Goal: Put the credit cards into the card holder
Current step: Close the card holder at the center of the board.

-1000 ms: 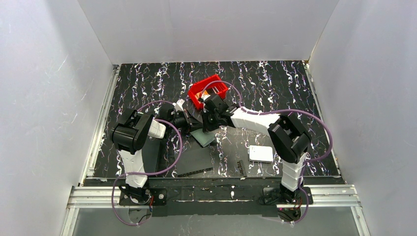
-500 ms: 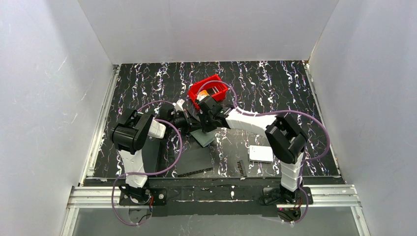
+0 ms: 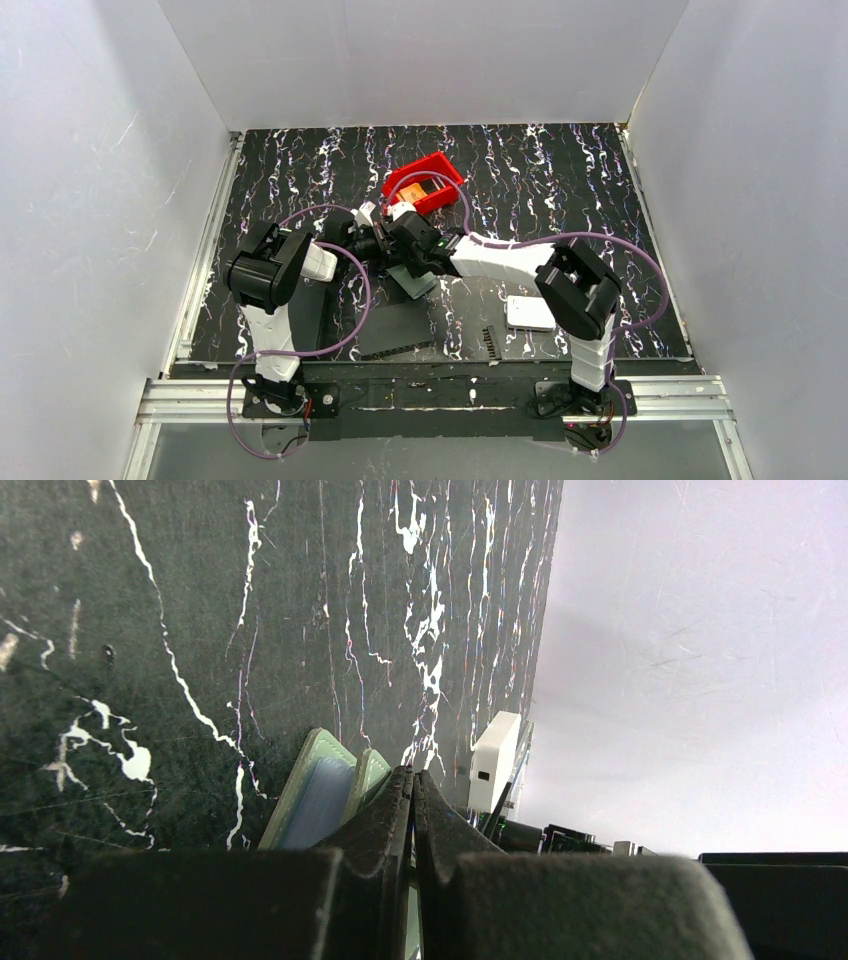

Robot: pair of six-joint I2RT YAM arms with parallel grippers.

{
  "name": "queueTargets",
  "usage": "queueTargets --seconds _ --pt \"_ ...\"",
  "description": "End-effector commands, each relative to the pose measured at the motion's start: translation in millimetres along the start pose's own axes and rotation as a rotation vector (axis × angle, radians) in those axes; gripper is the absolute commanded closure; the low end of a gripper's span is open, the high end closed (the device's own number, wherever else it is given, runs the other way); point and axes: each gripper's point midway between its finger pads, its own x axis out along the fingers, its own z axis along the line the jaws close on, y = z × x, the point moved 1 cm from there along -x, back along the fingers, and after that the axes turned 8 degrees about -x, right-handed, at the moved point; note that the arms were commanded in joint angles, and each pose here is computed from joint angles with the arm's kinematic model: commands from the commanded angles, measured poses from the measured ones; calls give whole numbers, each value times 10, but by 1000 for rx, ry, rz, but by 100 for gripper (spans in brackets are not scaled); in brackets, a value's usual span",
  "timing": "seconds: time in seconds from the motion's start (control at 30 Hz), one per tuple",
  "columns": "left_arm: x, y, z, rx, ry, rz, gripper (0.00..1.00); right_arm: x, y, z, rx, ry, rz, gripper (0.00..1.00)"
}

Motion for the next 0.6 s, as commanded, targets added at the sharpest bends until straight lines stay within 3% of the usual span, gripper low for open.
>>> queueTargets --seconds 0.0,0.17,0.33,0.57 --pt "-115 352 1070 -153 -372 12 100 178 1289 516 -47 -190 387 99" --pt "-114 364 1087 -150 -374 17 100 278 1567 653 -116 -243 467 99" --pt "-126 396 1125 -152 -381 27 100 321 2143 694 -326 -67 588 99" --pt "-127 363 1027 -137 -357 21 100 272 2372 922 -262 -217 615 99"
